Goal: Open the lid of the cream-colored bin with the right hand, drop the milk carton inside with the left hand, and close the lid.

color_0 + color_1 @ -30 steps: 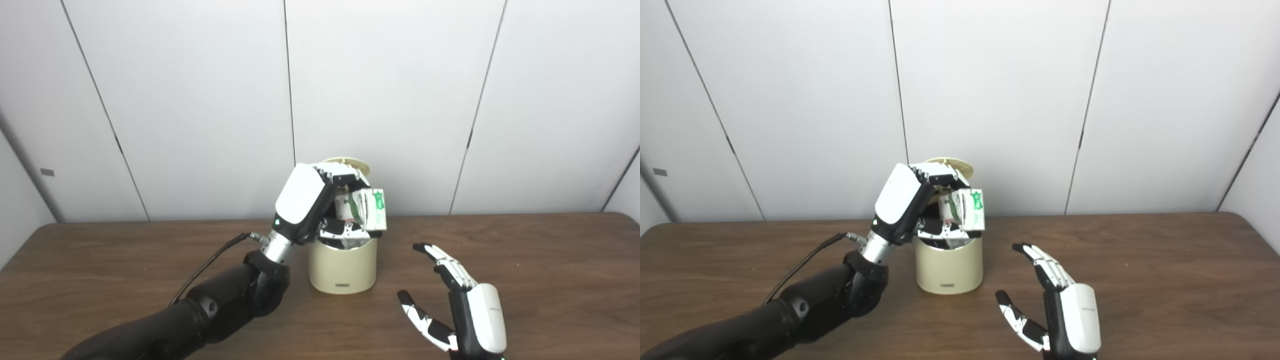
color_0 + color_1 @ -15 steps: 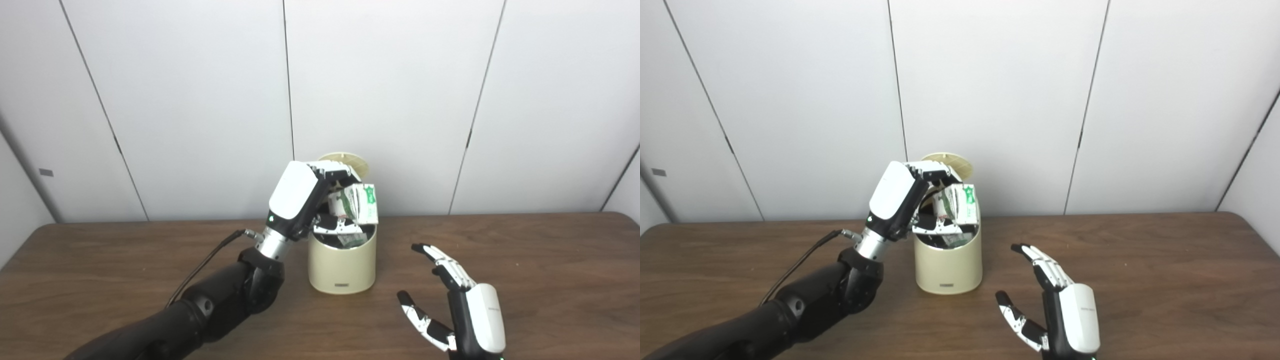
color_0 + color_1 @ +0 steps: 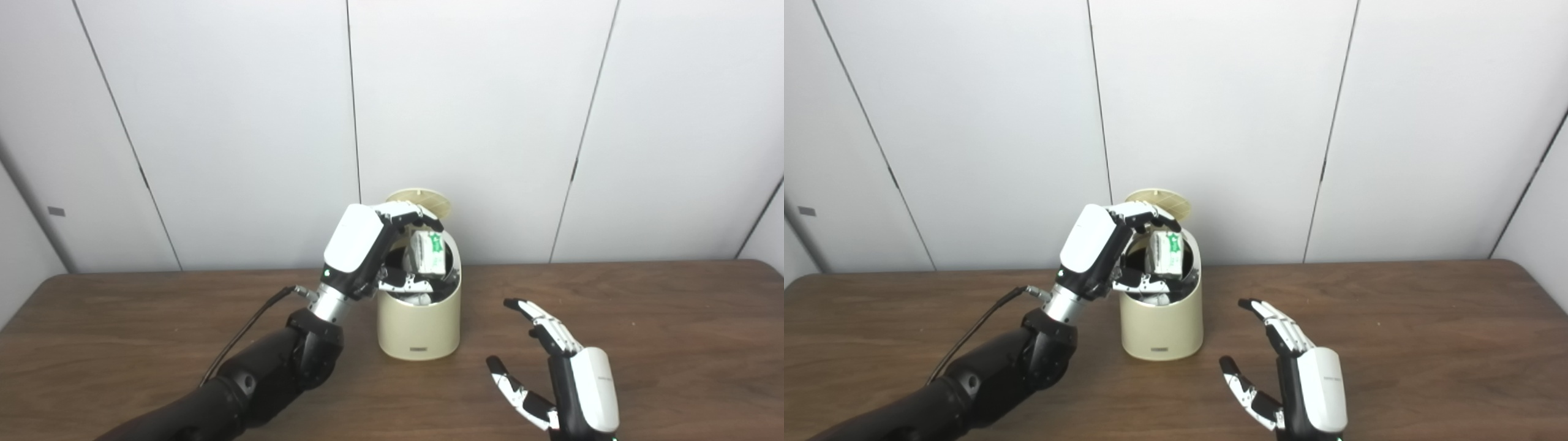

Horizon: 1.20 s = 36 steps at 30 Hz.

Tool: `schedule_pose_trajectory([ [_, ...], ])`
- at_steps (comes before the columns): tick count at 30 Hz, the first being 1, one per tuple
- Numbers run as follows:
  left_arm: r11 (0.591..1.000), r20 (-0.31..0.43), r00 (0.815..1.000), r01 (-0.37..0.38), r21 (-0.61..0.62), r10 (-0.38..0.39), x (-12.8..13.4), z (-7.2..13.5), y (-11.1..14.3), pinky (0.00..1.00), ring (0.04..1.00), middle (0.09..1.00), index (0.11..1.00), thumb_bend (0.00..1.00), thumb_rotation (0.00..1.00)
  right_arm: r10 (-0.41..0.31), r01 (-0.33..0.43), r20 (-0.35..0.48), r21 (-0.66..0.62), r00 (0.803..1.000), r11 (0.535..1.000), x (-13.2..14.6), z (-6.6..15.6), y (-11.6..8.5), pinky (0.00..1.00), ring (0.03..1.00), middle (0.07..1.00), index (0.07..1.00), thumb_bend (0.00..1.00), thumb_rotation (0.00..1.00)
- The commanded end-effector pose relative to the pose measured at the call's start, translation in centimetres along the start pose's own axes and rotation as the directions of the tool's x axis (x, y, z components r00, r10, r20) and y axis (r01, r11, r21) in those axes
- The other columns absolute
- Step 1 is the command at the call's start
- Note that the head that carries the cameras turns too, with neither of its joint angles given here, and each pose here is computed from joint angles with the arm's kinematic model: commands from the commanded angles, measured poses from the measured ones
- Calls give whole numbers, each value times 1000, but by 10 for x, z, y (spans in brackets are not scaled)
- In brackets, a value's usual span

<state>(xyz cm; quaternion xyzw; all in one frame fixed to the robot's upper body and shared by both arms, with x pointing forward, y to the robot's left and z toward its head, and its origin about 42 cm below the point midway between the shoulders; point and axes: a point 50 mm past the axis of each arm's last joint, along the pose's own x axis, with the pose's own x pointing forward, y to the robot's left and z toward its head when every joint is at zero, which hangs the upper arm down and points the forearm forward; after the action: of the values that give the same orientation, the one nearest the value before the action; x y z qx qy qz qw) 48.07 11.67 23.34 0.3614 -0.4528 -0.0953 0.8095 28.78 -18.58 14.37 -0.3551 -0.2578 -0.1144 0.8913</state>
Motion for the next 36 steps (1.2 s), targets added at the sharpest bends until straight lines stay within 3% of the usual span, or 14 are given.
schedule_pose_trajectory([
  [1,998,52,997,-59,0,59,24,5,18,498,598,621,611,970,169,50,-44,-84,74,995,996,-31,10,24,629,790,811,786,174,251],
  [14,999,51,997,-54,4,54,22,4,18,505,600,622,612,967,182,51,-44,-83,85,995,995,-30,10,25,632,796,815,788,179,227],
  [20,997,61,995,-73,-5,74,15,4,24,494,591,614,611,934,244,56,-49,-84,82,995,995,-27,6,27,630,797,818,791,177,213],
  [24,993,69,991,-116,-38,118,-3,8,36,484,578,608,617,862,390,65,-58,-75,88,995,994,-22,1,30,636,792,814,787,180,188],
  [28,977,54,979,-188,-105,194,-24,17,51,518,584,605,615,752,528,71,-64,-76,89,995,994,-16,-6,33,630,792,816,786,182,232],
  [31,956,37,965,-250,-152,258,-34,25,61,531,607,623,643,610,470,72,-65,-79,86,994,994,-9,-12,36,639,787,813,781,189,239],
  [33,929,2,949,-307,-204,314,-49,33,71,588,640,657,690,559,406,72,-65,-84,87,994,994,-5,-18,38,653,787,813,782,192,258],
  [36,895,-74,935,-354,-271,347,-74,41,86,653,662,701,739,527,392,59,-49,-96,109,994,993,5,-21,36,668,794,821,789,202,310],
])
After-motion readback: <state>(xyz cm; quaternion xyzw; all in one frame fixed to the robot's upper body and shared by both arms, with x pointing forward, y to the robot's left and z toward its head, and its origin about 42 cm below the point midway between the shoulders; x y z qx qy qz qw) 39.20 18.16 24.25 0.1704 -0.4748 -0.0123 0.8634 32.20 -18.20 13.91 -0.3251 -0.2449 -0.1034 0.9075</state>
